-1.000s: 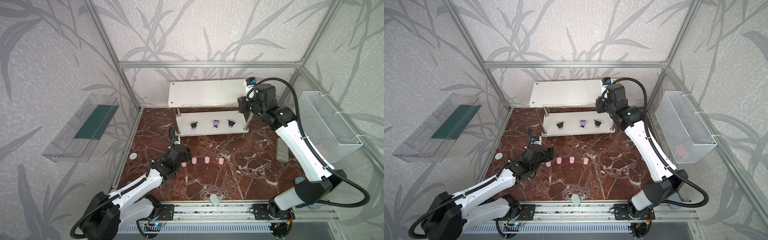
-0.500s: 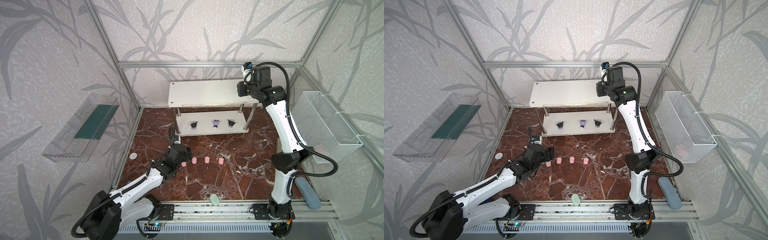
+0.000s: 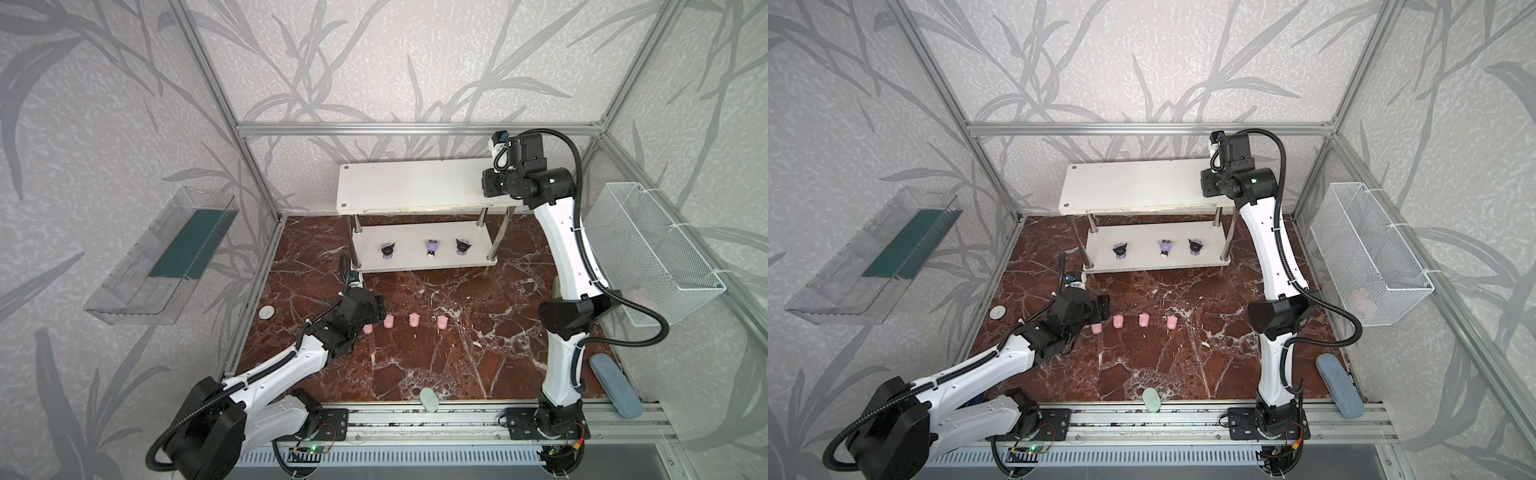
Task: Organize plastic toys on shelves
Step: Place the plastic toy on the shelf, then pick up the plastic toy from the center of the table, then place the plastic toy on the shelf.
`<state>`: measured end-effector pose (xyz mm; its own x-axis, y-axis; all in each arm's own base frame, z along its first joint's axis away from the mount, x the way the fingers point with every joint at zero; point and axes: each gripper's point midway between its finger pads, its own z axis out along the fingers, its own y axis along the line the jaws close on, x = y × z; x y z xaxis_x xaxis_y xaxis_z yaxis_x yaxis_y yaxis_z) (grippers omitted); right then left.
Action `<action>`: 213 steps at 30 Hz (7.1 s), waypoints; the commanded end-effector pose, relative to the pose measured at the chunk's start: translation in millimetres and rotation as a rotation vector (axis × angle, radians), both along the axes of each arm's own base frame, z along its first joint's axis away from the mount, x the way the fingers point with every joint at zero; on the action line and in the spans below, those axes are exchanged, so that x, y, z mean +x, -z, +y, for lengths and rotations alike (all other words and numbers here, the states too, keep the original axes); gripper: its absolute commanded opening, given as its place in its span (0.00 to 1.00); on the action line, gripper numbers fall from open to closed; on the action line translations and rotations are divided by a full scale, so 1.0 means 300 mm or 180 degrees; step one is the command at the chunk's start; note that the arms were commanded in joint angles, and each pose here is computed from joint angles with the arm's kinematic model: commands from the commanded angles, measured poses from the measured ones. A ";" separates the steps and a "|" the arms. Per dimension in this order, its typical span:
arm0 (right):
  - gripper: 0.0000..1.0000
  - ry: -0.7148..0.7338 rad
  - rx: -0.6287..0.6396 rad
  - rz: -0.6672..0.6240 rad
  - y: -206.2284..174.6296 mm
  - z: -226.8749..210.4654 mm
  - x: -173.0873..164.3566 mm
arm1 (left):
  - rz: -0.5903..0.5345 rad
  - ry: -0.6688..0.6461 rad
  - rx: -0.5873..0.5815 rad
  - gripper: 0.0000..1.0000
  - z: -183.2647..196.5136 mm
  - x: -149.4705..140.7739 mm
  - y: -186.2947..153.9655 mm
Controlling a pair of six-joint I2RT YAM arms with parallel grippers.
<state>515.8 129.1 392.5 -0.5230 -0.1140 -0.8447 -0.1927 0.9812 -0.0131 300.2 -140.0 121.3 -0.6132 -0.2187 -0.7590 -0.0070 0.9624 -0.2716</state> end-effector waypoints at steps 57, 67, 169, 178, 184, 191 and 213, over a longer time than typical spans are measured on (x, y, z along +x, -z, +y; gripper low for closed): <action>0.57 -0.0336 0.0522 -0.1226 -0.433 -0.041 -0.361 | 0.0071 -0.0067 -0.0039 0.83 0.005 0.023 0.026; 0.54 -0.0434 0.0660 -0.1160 -0.128 -0.014 -0.699 | -0.0115 -0.0084 -0.0069 0.82 0.014 0.031 -0.037; 0.28 -0.0290 0.0030 0.0663 0.822 0.317 -0.843 | -0.0211 -0.0471 0.0028 0.83 0.110 0.027 -0.021; 0.29 -0.0591 0.0035 -0.0046 0.354 0.277 -0.825 | -0.0201 -0.0436 -0.0024 0.83 0.097 0.033 -0.013; 0.29 -0.0610 0.0206 -0.0461 0.111 0.272 -0.715 | -0.0197 -0.0406 -0.0063 0.83 0.089 0.033 -0.016; 0.29 -0.0583 0.0310 -0.0676 -0.068 0.280 -0.541 | -0.0170 -0.0382 -0.0085 0.83 0.085 0.030 -0.013; 0.31 -0.0229 0.0296 -0.0320 -0.027 0.252 -0.113 | -0.0077 -0.0341 -0.0151 0.83 0.061 0.039 0.021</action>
